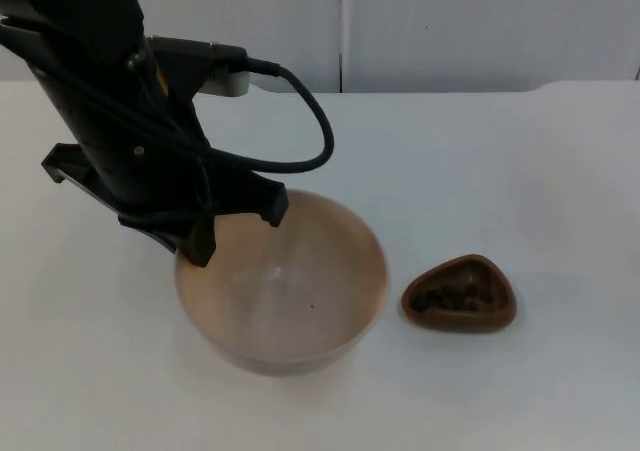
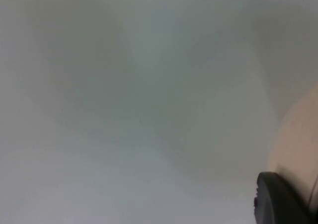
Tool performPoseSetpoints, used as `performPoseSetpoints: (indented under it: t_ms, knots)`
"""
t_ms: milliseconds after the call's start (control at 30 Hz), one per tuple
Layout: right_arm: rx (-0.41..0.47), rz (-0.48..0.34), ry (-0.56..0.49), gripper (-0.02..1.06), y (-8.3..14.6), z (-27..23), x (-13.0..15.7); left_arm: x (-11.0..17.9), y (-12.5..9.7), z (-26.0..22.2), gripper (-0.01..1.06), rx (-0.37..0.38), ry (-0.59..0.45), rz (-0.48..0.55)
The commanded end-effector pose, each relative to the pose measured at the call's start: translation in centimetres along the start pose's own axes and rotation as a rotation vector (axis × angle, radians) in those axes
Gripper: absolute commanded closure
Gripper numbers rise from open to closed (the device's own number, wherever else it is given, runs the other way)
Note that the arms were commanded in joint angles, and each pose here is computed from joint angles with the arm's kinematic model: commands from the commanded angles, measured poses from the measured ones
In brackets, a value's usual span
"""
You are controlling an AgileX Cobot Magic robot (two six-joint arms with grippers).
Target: Pick up the bowl with the left hand and pour the coffee beans from the cup into the bowl with the right hand.
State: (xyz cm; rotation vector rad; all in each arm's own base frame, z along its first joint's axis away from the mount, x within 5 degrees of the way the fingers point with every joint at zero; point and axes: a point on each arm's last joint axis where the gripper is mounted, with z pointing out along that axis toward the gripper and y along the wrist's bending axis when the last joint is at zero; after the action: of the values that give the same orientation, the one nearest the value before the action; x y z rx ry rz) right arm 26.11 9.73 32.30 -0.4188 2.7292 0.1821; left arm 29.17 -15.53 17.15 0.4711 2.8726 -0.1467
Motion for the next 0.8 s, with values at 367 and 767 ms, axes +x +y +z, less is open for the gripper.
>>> performPoseSetpoints:
  t_ms: [367, 767]
  knots:
    - [0.027, -0.085, 0.038, 0.02, 4.6, 4.3, -3.9, 0.2, -0.2, -0.4, 1.05, 0.005, 0.006, -0.006]
    - [0.108, -0.076, 0.028, 0.06, 4.1, 7.3, -4.6, 0.2, -0.2, -0.4, 1.05, 0.003, 0.008, -0.004]
